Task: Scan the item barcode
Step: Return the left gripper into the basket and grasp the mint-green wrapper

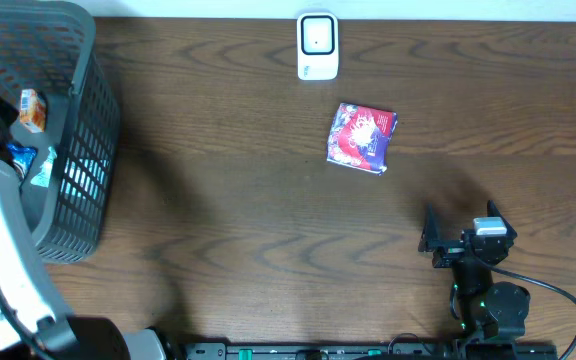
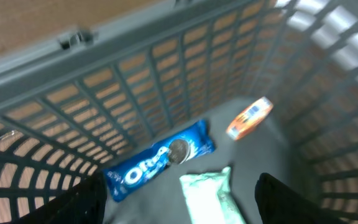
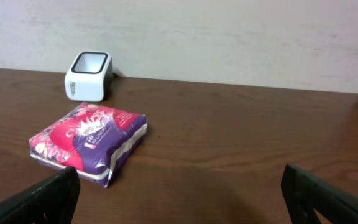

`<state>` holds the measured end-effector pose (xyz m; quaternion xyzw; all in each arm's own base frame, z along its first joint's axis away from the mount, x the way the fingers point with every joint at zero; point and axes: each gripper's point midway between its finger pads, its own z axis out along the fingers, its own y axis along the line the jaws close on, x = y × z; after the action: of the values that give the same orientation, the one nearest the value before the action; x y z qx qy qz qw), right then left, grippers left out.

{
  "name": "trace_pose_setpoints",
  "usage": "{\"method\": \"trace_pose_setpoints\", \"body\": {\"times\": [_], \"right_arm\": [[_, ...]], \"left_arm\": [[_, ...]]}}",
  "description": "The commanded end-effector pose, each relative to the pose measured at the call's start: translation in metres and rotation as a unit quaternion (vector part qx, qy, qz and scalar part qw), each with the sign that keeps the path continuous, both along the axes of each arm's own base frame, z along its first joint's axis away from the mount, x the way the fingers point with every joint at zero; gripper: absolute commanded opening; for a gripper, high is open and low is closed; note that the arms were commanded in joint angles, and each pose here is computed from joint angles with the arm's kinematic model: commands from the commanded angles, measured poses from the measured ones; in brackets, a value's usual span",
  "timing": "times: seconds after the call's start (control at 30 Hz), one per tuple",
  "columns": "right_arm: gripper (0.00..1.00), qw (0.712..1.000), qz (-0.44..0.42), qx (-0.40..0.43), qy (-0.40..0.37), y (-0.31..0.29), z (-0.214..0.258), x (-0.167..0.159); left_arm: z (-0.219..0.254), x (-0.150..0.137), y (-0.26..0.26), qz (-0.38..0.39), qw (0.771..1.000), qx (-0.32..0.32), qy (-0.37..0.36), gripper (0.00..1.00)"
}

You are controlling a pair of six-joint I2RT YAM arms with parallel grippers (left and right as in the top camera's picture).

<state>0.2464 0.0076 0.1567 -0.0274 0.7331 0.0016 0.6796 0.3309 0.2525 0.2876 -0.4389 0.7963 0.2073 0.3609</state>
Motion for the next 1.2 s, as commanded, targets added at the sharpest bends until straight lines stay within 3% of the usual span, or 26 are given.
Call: {"method": "trace_pose_setpoints", "body": {"times": [0.0,0.13,0.3,0.57,0.83,1.0,1.07,1.17], "right_arm": [[0.99,1.0,0.001,-0.001,0.001,0.001,-0.001,0.0],[0.99,1.0,0.001,-0.001,0.001,0.001,-0.001,0.0],[0.99,1.0,0.001,-0.001,0.001,0.0,-0.001,0.0],[0.99,1.0,0.001,-0.001,0.001,0.0,-0.001,0.0],[0.99,1.0,0.001,-0.001,0.001,0.001,-0.001,0.0],[0.99,1.0,0.001,-0.001,0.001,0.001,-0.001,0.0],[0.99,1.0,0.001,-0.001,0.001,0.0,-0.001,0.0],[0.99,1.0,0.001,-0.001,0.001,0.0,-0.001,0.0]], "left_arm": [[-0.046,0.008,0.008,-0.018,0.997,-0.067,0.035,0.76],[-0.098,0.023,-0.004,-0.046,0.986,-0.15,0.064,0.76],[-0.161,0.033,-0.016,-0.01,0.971,-0.212,0.108,0.69],[-0.225,0.046,-0.034,-0.011,0.956,-0.239,0.168,0.69],[-0.26,0.031,-0.022,0.02,0.95,-0.21,0.232,0.67],[-0.263,0.028,-0.024,0.021,0.947,-0.214,0.238,0.38],[-0.263,0.028,-0.024,0.021,0.947,-0.214,0.239,0.08],[-0.25,0.029,-0.024,0.02,0.949,-0.212,0.233,0.07]]}}
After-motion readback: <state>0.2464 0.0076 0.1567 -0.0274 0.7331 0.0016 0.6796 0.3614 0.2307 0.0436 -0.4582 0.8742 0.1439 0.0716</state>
